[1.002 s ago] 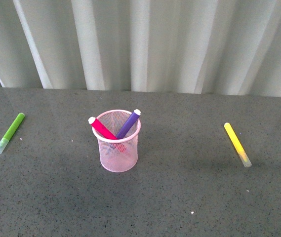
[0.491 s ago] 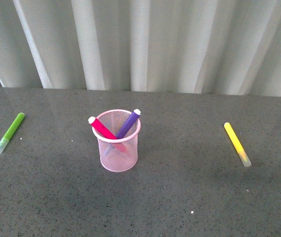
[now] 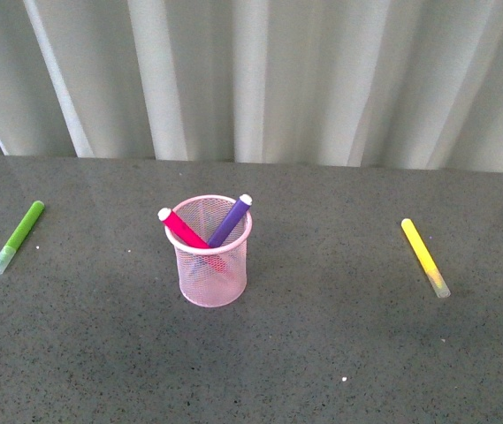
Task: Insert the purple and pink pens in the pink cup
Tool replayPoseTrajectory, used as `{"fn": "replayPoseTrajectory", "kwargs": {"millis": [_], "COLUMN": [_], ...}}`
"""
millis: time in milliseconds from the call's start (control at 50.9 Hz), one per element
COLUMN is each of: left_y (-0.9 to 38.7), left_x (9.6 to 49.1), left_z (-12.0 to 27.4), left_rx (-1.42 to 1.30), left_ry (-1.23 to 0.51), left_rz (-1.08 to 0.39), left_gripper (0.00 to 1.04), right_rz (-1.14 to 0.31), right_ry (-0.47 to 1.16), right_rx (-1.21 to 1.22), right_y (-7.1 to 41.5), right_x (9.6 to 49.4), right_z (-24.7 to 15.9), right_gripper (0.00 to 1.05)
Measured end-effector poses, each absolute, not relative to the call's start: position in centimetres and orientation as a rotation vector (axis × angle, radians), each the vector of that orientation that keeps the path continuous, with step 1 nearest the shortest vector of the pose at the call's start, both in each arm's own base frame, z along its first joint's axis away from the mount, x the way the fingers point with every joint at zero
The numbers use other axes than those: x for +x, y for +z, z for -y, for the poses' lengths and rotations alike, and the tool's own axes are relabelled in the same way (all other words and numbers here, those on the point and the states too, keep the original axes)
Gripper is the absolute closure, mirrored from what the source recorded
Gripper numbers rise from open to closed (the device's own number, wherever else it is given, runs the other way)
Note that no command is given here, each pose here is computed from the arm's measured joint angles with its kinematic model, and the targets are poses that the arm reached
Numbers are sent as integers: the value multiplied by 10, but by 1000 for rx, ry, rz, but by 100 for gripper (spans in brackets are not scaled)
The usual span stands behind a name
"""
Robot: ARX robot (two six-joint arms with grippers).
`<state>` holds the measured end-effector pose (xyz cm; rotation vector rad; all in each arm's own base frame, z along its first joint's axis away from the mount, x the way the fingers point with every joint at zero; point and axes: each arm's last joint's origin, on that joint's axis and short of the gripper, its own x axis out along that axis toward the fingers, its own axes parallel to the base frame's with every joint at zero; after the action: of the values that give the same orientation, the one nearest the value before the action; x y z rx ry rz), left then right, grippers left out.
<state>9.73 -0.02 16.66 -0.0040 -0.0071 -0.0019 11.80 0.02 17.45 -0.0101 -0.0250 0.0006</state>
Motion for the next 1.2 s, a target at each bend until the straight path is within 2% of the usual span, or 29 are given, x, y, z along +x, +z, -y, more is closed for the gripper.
{"fn": "replayPoseTrajectory", "kwargs": {"millis": [550, 629, 1021, 1100, 1198], "left_y": [167, 167, 167, 167, 167], "left_x": [97, 97, 97, 97, 97], "left_z": [0, 0, 0, 0, 0], "left_rx": [-4, -4, -4, -4, -4], "left_ry": [-2, -2, -2, -2, -2], "left_rz": [7, 7, 8, 8, 8], "left_gripper": [7, 7, 7, 7, 7], "right_rz": [26, -9, 20, 20, 20], "right_ry": [1, 1, 1, 1, 1], "right_rx": [-10, -10, -10, -10, -10], "right_y": [174, 169, 171, 171, 171], "right_x": [107, 99, 97, 97, 97], "right_z": [0, 0, 0, 0, 0], "right_gripper": [101, 101, 101, 84, 70]}}
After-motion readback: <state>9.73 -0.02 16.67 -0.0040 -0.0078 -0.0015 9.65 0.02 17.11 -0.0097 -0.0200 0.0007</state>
